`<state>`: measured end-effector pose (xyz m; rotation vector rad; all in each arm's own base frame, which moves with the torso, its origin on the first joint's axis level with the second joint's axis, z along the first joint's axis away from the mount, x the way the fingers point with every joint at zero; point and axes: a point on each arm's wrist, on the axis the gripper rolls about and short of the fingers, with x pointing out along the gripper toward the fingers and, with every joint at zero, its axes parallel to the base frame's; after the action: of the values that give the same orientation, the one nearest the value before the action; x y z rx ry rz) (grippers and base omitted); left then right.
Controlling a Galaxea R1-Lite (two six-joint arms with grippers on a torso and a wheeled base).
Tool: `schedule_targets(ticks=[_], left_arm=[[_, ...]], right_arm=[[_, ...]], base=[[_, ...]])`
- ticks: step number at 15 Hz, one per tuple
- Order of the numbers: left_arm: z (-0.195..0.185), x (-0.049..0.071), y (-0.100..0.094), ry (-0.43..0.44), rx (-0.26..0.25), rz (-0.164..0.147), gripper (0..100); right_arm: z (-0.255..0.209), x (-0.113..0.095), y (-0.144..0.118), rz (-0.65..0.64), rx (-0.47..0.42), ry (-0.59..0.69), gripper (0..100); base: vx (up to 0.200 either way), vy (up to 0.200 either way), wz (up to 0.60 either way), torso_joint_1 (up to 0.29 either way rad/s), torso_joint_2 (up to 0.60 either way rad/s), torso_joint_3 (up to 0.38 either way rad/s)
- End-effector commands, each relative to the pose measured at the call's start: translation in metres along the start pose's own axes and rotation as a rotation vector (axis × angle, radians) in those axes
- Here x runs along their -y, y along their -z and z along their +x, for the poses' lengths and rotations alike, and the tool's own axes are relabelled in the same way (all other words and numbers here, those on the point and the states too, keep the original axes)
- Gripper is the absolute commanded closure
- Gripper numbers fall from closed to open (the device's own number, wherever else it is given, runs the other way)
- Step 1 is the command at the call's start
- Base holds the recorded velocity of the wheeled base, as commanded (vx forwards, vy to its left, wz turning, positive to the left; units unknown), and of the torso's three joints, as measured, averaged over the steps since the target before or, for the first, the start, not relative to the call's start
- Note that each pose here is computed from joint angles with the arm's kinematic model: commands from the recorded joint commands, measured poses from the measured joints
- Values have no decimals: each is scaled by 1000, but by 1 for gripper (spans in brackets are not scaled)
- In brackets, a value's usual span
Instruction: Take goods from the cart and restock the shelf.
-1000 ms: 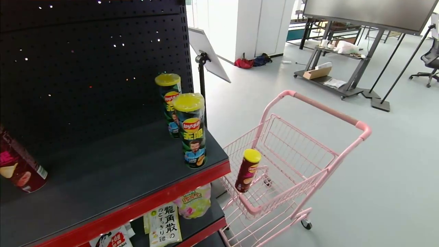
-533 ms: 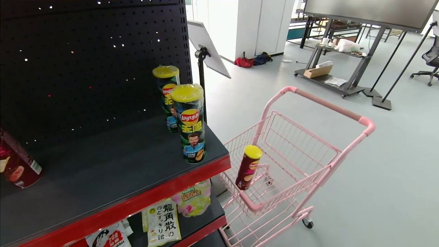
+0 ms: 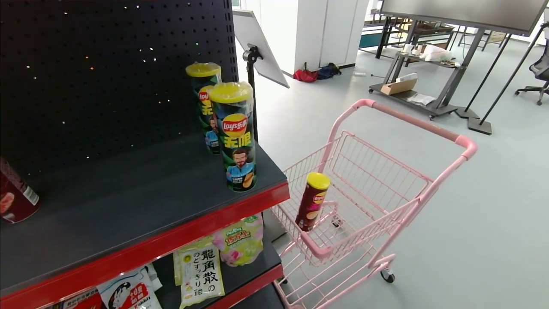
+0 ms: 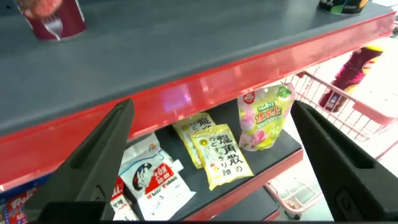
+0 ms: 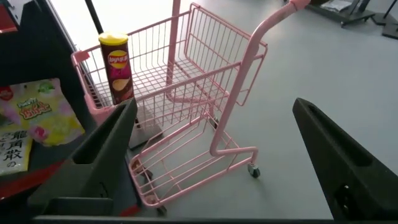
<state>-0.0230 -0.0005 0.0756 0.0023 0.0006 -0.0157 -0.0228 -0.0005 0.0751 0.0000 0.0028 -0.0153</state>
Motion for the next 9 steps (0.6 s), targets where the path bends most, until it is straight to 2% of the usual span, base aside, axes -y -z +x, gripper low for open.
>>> schedule_targets(ticks=[1,6,9], left_arm=[[0,0,0,0,-1,-1,0],[0,0,0,0,-1,-1,0],[0,0,0,0,-1,-1,0]], right_arm=[[0,0,0,0,0,0,0],[0,0,0,-2,0,2,0],[0,0,-1,-18,1,3,0]], base=[[0,0,0,-149,388,242],[0,0,0,-163,455,273],[0,0,0,-62,185,123]])
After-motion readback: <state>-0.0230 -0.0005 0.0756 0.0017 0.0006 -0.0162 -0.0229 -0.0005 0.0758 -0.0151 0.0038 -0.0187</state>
